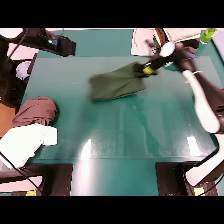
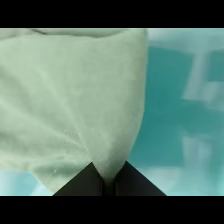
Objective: Fold the shirts.
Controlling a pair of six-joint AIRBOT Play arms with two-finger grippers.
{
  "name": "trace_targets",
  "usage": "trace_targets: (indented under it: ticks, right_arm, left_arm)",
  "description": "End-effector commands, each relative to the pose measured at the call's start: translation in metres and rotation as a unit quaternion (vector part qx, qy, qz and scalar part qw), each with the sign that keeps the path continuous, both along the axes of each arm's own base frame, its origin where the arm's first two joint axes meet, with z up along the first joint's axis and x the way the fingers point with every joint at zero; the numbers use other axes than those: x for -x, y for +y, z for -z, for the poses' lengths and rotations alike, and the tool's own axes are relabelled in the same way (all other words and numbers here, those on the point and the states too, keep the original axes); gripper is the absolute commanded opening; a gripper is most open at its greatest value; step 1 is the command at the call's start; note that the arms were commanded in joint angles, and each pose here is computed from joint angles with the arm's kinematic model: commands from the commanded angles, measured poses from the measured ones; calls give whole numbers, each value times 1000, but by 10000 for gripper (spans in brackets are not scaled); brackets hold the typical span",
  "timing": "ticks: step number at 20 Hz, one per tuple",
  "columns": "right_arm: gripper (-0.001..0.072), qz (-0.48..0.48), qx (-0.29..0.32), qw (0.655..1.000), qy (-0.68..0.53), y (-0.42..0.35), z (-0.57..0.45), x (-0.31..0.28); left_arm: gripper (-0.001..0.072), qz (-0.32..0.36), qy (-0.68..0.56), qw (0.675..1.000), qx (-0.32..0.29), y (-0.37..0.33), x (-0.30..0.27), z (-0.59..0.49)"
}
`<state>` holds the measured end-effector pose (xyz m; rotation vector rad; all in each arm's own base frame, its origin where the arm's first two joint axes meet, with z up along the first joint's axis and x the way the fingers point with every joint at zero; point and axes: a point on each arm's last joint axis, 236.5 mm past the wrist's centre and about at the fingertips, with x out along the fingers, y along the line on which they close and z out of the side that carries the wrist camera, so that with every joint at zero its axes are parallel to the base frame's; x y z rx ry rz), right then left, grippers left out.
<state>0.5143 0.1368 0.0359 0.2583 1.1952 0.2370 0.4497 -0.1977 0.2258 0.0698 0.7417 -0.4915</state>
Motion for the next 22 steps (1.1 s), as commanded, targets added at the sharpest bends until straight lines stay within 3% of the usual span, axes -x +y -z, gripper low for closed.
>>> trace_targets:
  ticks: [1,6,10,15,22]
  right_arm:
    - [13,97,92,991,-25,-150,-54,15]
    - [13,268,102,957,-43,-316,-96,63]
    - [13,350,104,931,-30,-390,-97,104]
    - [13,382,98,918,-48,-417,-108,115]
    - [13,389,125,901,-147,-424,-205,112]
  left_arm:
    - [27,36,-14,999,-4,-30,10,-3]
    - [27,41,-17,999,1,-35,12,-5]
    - [27,42,-16,999,4,-37,12,-5]
    - [27,45,-14,999,10,-39,14,-6]
    - [27,46,-13,999,11,-40,14,-6]
